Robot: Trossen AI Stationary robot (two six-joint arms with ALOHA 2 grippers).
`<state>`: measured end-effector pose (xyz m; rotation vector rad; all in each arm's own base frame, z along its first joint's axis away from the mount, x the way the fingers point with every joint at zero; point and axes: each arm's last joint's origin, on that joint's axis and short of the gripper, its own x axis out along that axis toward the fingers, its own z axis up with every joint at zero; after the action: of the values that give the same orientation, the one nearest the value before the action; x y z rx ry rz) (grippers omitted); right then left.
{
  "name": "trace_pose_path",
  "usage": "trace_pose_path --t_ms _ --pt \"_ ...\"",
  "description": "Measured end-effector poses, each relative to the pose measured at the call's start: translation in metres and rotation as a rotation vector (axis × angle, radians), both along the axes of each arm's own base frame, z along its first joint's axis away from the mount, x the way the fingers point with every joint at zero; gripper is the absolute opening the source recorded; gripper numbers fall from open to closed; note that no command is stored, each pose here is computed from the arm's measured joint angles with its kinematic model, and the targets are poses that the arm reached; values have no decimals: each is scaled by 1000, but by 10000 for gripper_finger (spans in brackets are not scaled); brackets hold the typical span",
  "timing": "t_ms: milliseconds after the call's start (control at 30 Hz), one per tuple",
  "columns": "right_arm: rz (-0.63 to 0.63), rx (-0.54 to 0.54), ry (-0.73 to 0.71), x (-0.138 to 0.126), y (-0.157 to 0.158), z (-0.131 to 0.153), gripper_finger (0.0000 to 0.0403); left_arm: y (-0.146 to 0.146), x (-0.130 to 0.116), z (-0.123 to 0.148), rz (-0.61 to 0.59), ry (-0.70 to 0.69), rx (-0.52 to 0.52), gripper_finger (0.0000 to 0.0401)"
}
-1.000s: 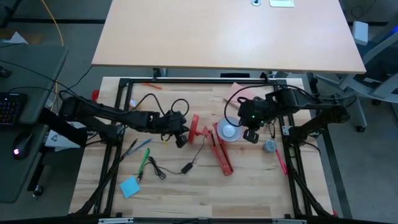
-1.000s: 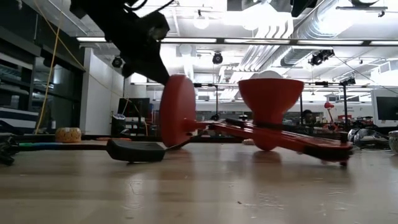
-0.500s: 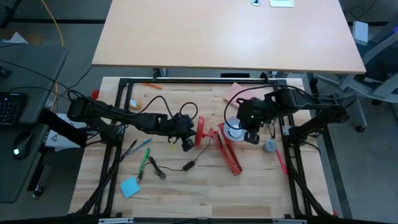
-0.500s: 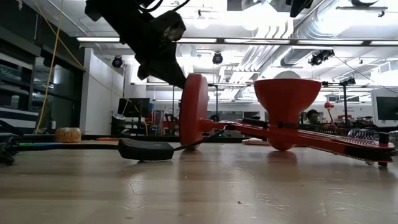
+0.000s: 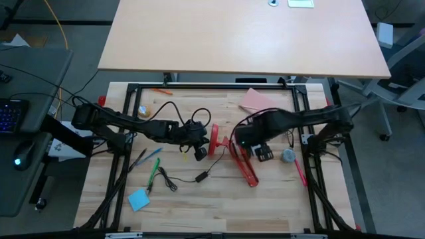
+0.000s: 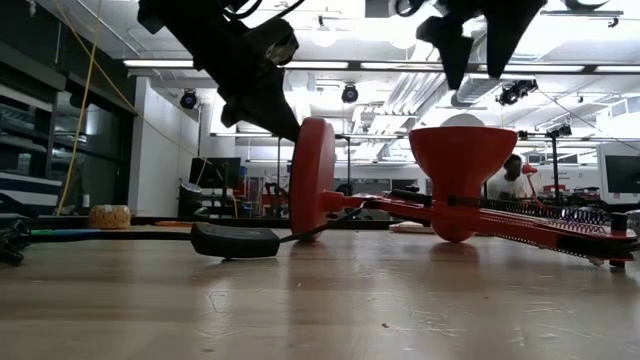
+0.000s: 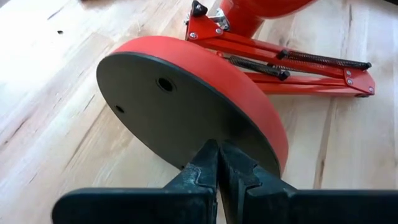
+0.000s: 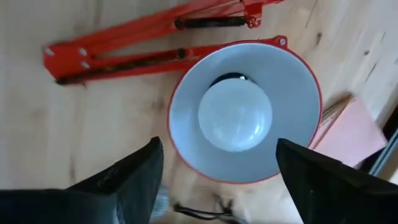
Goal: Screw lightbulb
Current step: Insert the white lightbulb into the red lamp
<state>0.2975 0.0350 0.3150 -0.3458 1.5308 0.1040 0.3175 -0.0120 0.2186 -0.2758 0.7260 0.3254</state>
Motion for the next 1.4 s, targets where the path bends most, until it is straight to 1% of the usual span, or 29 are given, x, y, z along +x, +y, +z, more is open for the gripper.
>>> trace_pose_path --t_ms 100,167,233,333,400,467,567,633,700,800,900,1000,1133,1267,1400 --pt "67 -15 34 5 0 -7 302 0 0 0 1 0 -1 0" --pt "99 -61 36 7 -1 -9 303 0 0 0 2 0 -1 0" --pt "106 -87 19 9 -3 -8 303 0 0 0 2 0 -1 0" --pt "83 -96 9 7 -9 -6 303 0 0 0 2 0 -1 0" --pt "72 -114 17 -4 -11 -8 303 0 0 0 2 -1 -1 0" --pt "46 -111 16 -21 -10 -6 303 0 0 0 2 -1 -1 0" --pt "-6 -100 -67 -44 -4 7 303 0 0 0 7 -2 3 0" --pt "-15 -103 -148 -49 1 14 303 0 0 0 9 -4 3 0" --pt "4 -94 -188 -48 6 14 303 0 0 0 11 -6 4 0" --pt "29 -72 -157 -40 7 2 303 1 0 0 15 -6 5 0" --pt "65 -80 -119 -30 9 -12 303 3 0 0 19 -6 6 0" --pt "101 -95 -128 -22 8 -18 303 4 0 0 29 -8 2 0" --pt "95 -108 -115 -18 0 -21 303 5 0 0 41 -10 -10 0" --pt "79 -116 -141 -14 -9 -22 303 5 0 0 40 -9 -9 0" --pt "63 -111 -100 -17 -11 -32 303 5 0 0 37 -7 -8 0"
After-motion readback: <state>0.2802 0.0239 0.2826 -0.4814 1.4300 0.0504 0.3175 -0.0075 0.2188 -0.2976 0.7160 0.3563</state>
